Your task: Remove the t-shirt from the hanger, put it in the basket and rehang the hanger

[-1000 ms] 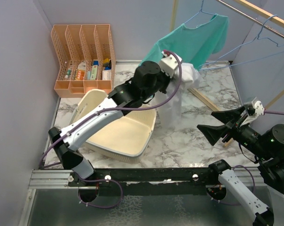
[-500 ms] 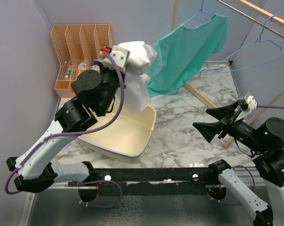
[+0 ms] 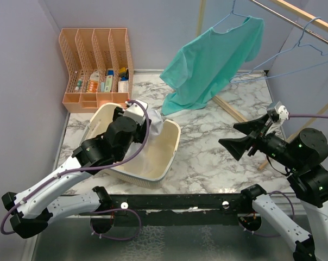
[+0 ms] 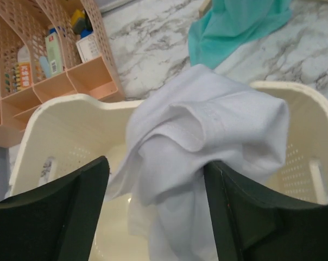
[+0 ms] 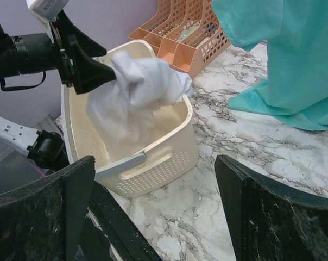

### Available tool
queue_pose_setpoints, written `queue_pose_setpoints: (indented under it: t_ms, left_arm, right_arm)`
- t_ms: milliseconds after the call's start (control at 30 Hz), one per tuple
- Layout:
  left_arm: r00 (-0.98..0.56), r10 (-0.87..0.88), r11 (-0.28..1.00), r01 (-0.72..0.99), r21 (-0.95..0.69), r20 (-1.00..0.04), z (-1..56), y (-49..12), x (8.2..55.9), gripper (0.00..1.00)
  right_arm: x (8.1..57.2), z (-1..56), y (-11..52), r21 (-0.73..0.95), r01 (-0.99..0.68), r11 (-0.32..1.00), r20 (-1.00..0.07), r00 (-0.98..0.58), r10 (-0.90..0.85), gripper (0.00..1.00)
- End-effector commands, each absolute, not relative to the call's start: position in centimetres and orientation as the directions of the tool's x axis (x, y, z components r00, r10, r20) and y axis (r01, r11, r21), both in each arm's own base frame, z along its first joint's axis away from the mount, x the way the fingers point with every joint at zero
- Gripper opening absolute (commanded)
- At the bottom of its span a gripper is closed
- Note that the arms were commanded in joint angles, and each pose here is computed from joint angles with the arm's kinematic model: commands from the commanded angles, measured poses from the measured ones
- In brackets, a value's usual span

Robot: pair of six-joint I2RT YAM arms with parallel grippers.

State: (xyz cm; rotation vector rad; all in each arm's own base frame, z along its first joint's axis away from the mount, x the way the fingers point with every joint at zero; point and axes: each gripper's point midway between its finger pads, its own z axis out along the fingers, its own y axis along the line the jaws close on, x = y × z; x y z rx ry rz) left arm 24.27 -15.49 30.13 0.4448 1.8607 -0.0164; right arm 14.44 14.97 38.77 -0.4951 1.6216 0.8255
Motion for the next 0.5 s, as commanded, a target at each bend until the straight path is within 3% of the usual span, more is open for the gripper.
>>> queue_pose_setpoints:
  t_ms: [0,33,100,467]
  left_arm:
    - [-0.31,0.166,0.95,0.305,0.068,-0.936,29.6,-15.3,22.9,0.83]
    - [-0.309,0.17,0.951,0.302,0.073,-0.936,29.7,-15.1,22.9,0.9]
    - [-0.296,0.167,0.953,0.292,0.077,-0.94,30.3,-14.6,22.8,0.93]
    - [-0.148,0.067,0.965,0.26,0.027,-0.987,33.6,-11.3,21.4,0.83]
  right_arm:
    - [14.9,40.1,15.7,0.226,-0.744,0.628,-0.974,-0.193,0.122,0.9]
    - [15.1,40.4,15.9,0.223,-0.748,0.626,-0.974,-0.19,0.12,0.9]
    - [15.5,40.9,16.3,0.224,-0.757,0.614,-0.974,-0.195,0.115,0.89]
    - [17.9,43.9,18.5,0.24,-0.8,0.549,-0.971,-0.201,0.131,0.85]
